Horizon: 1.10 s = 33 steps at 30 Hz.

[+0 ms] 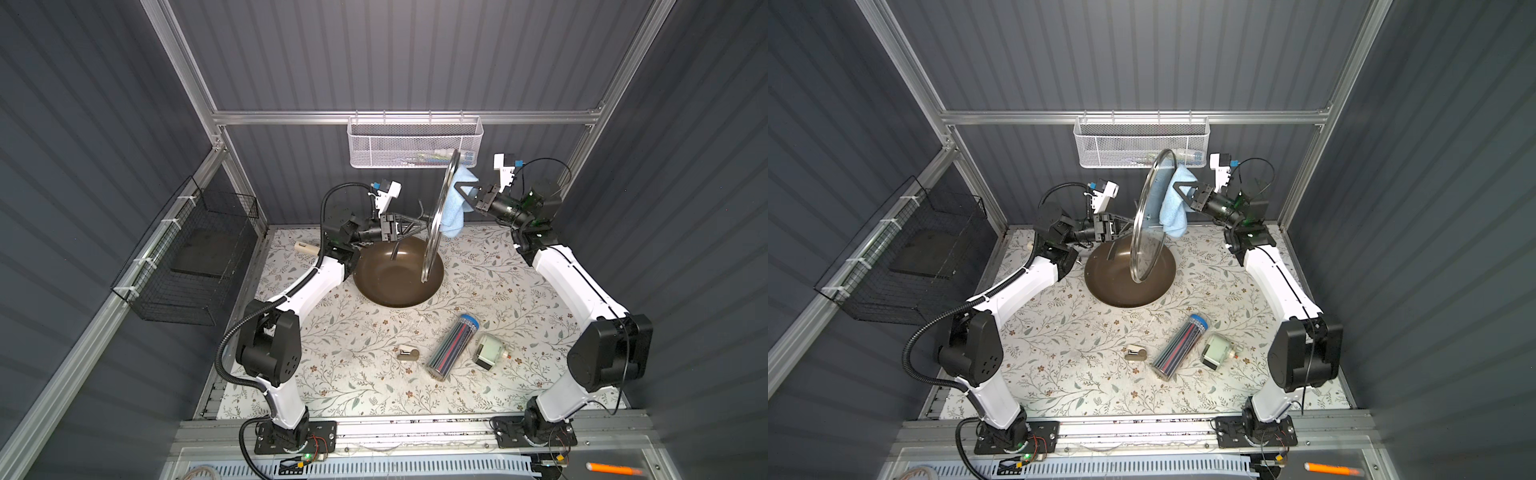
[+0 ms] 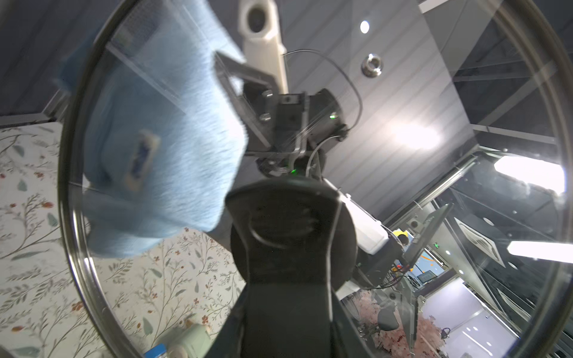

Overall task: Wipe the pot lid with a cloth
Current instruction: Wipe the pot lid.

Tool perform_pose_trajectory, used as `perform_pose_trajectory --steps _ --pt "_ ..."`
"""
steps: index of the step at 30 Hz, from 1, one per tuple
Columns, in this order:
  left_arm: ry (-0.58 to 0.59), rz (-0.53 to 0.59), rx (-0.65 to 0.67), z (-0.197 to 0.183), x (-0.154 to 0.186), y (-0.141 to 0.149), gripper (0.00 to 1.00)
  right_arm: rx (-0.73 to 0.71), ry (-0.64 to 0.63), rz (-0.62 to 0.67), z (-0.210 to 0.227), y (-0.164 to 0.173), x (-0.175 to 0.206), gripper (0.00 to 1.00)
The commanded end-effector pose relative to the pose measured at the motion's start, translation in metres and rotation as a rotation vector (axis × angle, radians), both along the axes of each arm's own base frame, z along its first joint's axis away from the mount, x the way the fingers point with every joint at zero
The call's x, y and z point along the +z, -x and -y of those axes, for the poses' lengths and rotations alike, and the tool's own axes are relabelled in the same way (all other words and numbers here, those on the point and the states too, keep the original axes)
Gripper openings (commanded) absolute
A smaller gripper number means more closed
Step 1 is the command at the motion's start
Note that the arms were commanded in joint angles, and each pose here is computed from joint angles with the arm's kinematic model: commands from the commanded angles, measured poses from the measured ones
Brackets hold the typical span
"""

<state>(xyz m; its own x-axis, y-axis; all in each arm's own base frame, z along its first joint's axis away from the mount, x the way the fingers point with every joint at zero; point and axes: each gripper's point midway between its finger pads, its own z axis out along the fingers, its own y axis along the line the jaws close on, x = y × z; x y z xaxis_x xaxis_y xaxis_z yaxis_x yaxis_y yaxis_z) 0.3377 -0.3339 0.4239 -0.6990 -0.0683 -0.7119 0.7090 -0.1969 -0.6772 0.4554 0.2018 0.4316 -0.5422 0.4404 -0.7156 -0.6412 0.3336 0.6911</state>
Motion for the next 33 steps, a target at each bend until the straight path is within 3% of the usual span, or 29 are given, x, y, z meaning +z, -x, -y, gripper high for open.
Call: perform_pose_trajectory --steps 1,14,17,21,25,29,33 --pt "0.193 0.23 -0.051 -0.017 0.073 0.037 0.0 -0.029 0.034 -0.012 0.001 -0.007 -0.009 0.0" --pt "0.167 0.161 0.027 -0.002 0.058 -0.024 0.0 0.12 0.1 -0.165 -0.044 0.079 -0.063 0.0" --pt "0.162 0.141 0.032 0.0 0.052 -0.035 0.0 0.162 0.095 -0.13 -0.054 0.104 -0.048 0.0" --pt "0.156 0.122 0.038 0.003 0.045 -0.044 0.0 0.205 0.082 0.0 -0.055 0.138 -0.001 0.0" --pt "0.159 0.119 0.041 0.004 0.043 -0.044 0.0 0.186 0.074 0.12 -0.049 0.151 0.039 0.0" --pt "0.169 0.128 0.048 0.0 0.047 -0.038 0.0 0.15 0.08 0.196 -0.049 0.138 0.06 0.0" --pt "0.182 0.143 0.048 -0.005 0.054 -0.028 0.0 0.116 0.075 0.211 -0.048 0.105 0.07 0.0"
